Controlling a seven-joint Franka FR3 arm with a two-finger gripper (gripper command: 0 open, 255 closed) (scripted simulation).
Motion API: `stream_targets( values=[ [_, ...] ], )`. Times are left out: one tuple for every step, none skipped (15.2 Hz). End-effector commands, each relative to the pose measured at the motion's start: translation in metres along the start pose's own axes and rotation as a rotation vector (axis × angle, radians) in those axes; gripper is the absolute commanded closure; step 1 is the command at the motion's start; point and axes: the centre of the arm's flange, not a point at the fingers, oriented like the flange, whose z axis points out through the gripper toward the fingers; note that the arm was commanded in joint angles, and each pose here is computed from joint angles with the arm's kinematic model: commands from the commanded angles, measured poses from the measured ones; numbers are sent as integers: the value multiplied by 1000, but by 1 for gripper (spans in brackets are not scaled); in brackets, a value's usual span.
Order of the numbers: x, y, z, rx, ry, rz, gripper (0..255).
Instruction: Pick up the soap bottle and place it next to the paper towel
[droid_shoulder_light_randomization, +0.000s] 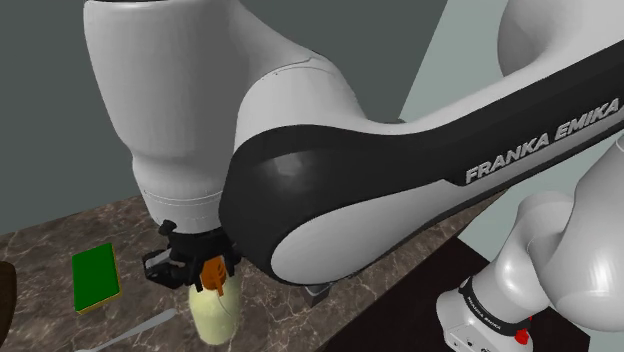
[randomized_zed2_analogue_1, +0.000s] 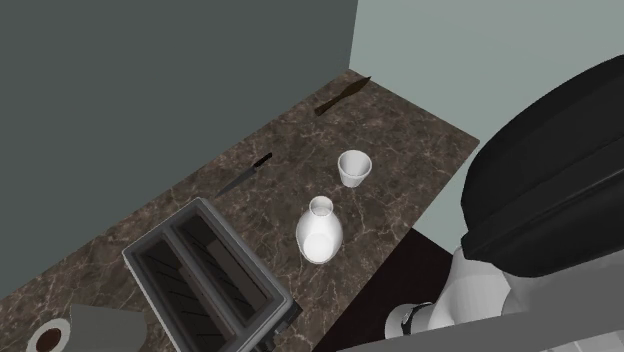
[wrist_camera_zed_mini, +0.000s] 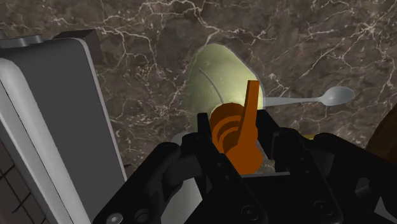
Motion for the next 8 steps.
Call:
stream_targets(
  values=[
    [0,0,11,1,0,0,255],
    [0,0,16,1,0,0,255],
    [0,0,19,1,0,0,255],
    [-1,0,19,1,0,0,255],
    [0,0,19,1,0,0,255],
    [0,0,19,1,0,0,255],
    [0,0,19,1,0,0,255],
    [0,0,19,1,0,0,255]
  ],
)
